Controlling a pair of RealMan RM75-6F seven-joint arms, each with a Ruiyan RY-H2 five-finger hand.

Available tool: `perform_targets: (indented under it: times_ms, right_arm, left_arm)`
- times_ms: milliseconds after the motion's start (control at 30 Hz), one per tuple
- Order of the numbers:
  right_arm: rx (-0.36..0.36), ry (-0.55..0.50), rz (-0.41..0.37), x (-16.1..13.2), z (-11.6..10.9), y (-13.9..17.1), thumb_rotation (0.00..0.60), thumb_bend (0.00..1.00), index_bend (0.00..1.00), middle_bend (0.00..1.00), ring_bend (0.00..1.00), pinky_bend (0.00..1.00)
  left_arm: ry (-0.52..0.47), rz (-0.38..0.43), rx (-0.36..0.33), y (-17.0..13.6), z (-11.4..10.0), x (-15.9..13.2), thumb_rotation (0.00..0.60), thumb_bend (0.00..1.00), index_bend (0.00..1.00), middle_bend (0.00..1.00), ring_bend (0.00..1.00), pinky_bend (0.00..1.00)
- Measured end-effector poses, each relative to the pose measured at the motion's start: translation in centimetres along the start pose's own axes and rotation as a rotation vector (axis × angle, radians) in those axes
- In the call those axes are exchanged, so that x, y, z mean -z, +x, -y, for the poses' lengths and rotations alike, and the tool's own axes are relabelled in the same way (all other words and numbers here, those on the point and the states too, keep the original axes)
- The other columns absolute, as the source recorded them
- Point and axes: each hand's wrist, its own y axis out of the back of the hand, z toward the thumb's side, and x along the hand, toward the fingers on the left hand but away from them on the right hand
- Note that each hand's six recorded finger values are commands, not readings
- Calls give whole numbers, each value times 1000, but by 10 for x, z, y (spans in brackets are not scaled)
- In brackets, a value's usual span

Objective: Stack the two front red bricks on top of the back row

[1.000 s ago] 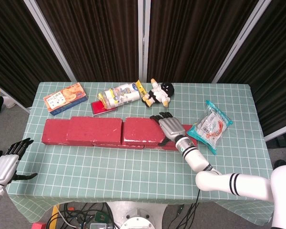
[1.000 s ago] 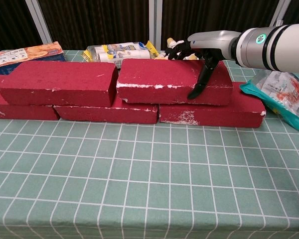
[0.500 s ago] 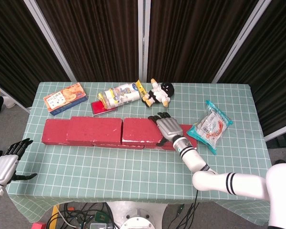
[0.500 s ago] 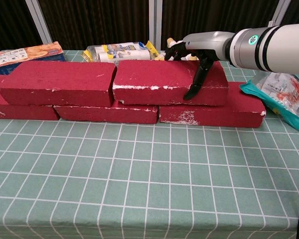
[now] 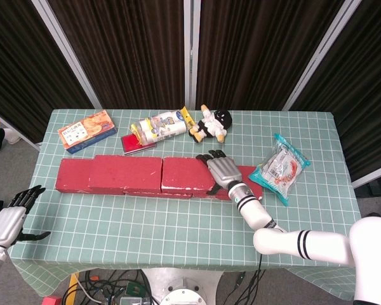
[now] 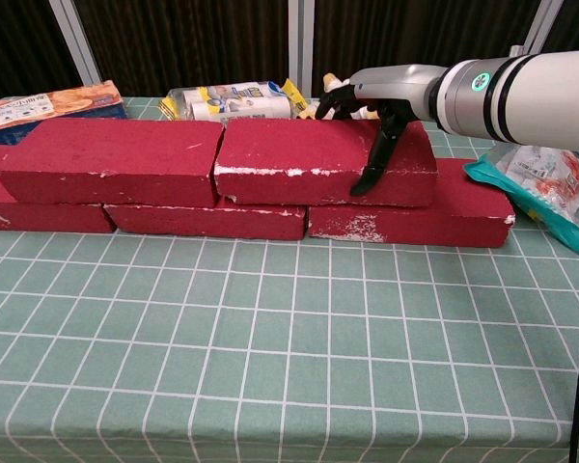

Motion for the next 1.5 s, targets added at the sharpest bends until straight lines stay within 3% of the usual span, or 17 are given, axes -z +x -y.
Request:
perform_targets:
  times_ms: [1500]
  right_arm:
    - [7,-7,10,-6,6,-3,600,50,172,347,0,0]
  left_arm:
    - [-12,-13,21,-3,7,6,600,10,39,0,0,0]
